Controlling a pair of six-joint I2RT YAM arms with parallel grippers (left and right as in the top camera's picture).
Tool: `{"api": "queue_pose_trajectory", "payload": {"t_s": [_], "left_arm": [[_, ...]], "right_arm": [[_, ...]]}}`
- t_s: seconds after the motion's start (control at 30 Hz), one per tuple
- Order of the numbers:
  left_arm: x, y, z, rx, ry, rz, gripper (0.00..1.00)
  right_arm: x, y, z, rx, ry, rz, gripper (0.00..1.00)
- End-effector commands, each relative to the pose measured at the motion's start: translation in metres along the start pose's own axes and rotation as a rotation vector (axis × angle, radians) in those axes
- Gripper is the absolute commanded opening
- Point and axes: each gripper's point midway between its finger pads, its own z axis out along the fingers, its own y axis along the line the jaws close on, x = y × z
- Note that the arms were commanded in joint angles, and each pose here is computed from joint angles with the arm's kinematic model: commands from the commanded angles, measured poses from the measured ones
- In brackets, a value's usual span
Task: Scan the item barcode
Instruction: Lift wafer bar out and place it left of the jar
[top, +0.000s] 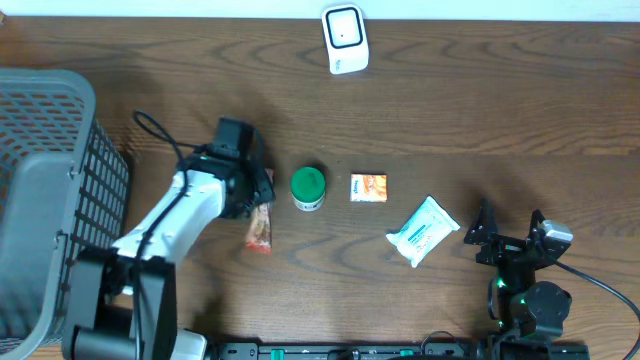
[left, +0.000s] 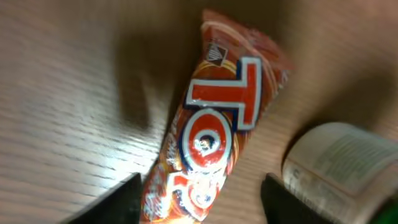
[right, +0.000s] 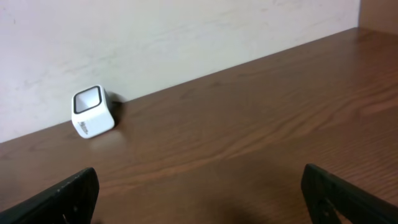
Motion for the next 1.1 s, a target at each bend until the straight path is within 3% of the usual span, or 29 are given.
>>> {"api": "queue_pose_trajectory", "payload": {"t_s": [0.0, 0.07, 0.2, 0.33, 0.37, 0.53, 0.7, 0.87, 0.97, 1.07], "left_arm": [[-0.012, -0.011, -0.011, 0.021, -0.059, -0.001, 0.78], [-0.027, -0.022, -0.03, 0.06, -0.119, 0.027, 0.86], [-0.064, -0.051, -0.097, 0.176, -0.304, 0.065, 0.86], [-0.1, -0.068, -0.202, 0.259, -0.591, 0.086, 0.86], [-0.112, -0.07, -0.266, 0.27, -0.769, 0.092, 0.87], [-0.115, -0.047, -0.435, 0.23, -1.233, 0.039, 0.89], [-0.09, -0.011, -0.567, 0.128, -1.591, -0.034, 0.89], [-0.059, 0.027, -0.632, 0.002, -1.733, -0.136, 0.89], [-0.048, 0.051, -0.641, -0.13, -1.737, -0.198, 0.89], [-0.046, 0.06, -0.636, -0.28, -1.701, -0.148, 0.89]], "right_arm": [[0.001, 0.001, 0.0, -0.002, 0.004, 0.003, 0.99], [0.001, 0.001, 0.0, -0.002, 0.004, 0.003, 0.99], [0.001, 0.001, 0.0, -0.002, 0.004, 0.003, 0.99], [0.001, 0.001, 0.0, -0.003, 0.004, 0.003, 0.99], [0.001, 0.001, 0.0, -0.002, 0.004, 0.003, 0.99], [0.001, 0.001, 0.0, -0.002, 0.004, 0.003, 0.99], [0.001, 0.001, 0.0, -0.003, 0.004, 0.003, 0.99], [0.001, 0.001, 0.0, -0.002, 0.004, 0.003, 0.99], [0.001, 0.001, 0.0, -0.002, 0.004, 0.003, 0.99], [0.001, 0.001, 0.0, -0.003, 0.004, 0.003, 0.99]]}}
